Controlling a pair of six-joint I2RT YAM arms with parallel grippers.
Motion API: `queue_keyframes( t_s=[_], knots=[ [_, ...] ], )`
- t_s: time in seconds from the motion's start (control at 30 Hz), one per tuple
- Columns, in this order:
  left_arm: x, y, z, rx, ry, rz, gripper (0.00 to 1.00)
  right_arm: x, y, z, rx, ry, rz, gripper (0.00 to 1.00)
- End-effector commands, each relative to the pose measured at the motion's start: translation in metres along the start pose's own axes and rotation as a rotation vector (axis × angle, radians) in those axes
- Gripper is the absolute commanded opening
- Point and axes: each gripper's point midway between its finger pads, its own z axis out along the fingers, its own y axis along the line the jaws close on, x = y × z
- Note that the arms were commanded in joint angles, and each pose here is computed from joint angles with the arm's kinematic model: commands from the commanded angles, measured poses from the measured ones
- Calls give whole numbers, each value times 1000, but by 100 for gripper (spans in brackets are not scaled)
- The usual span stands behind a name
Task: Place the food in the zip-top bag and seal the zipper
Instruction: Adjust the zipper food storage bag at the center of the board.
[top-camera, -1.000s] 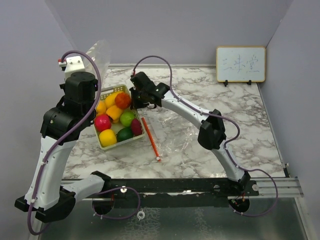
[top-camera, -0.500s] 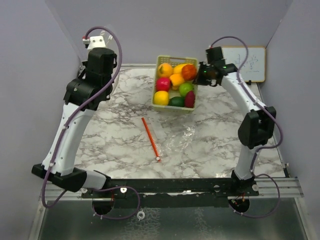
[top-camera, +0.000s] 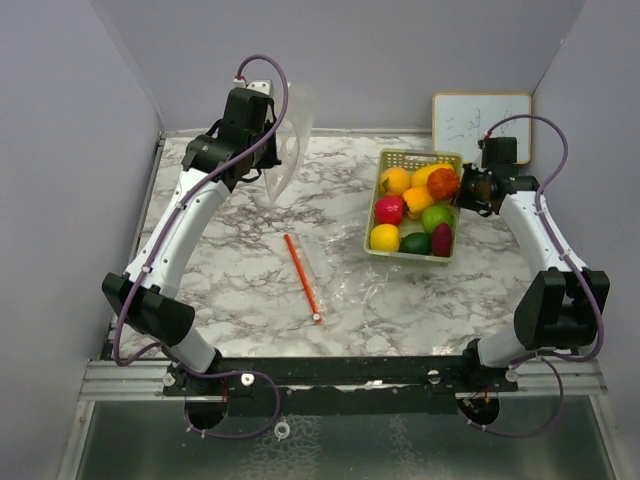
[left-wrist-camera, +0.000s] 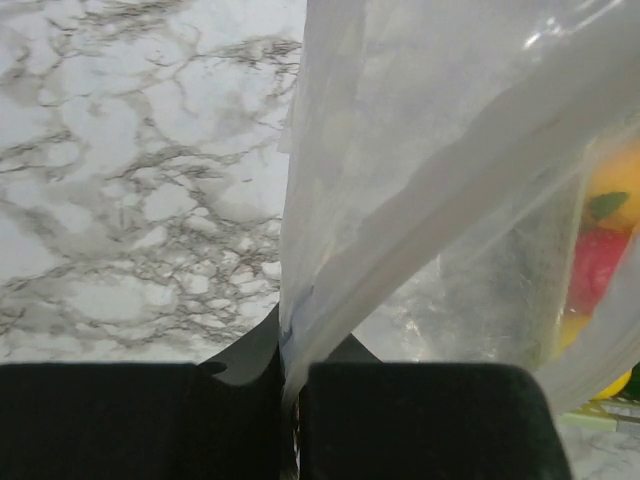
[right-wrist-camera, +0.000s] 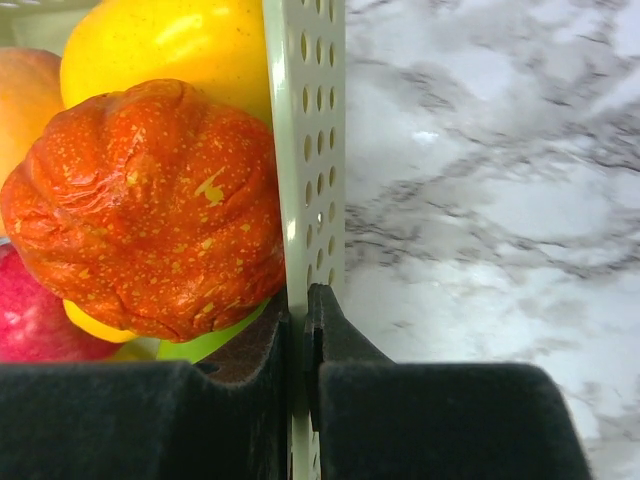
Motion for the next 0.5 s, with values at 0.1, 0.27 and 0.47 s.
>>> queue_keyframes(
  t_s=[0.1, 0.27, 0.47],
  knots=[
    [-3, -53, 6, 243, 16, -60, 0, -50, -47, -33, 138, -230, -34, 2],
    [10, -61, 15, 276, 55, -73, 0, -46, -59, -31, 170, -233, -72, 2],
    [11, -60, 17, 267, 56, -67, 0, -14, -42, -10, 50, -171, -46, 2]
  ],
)
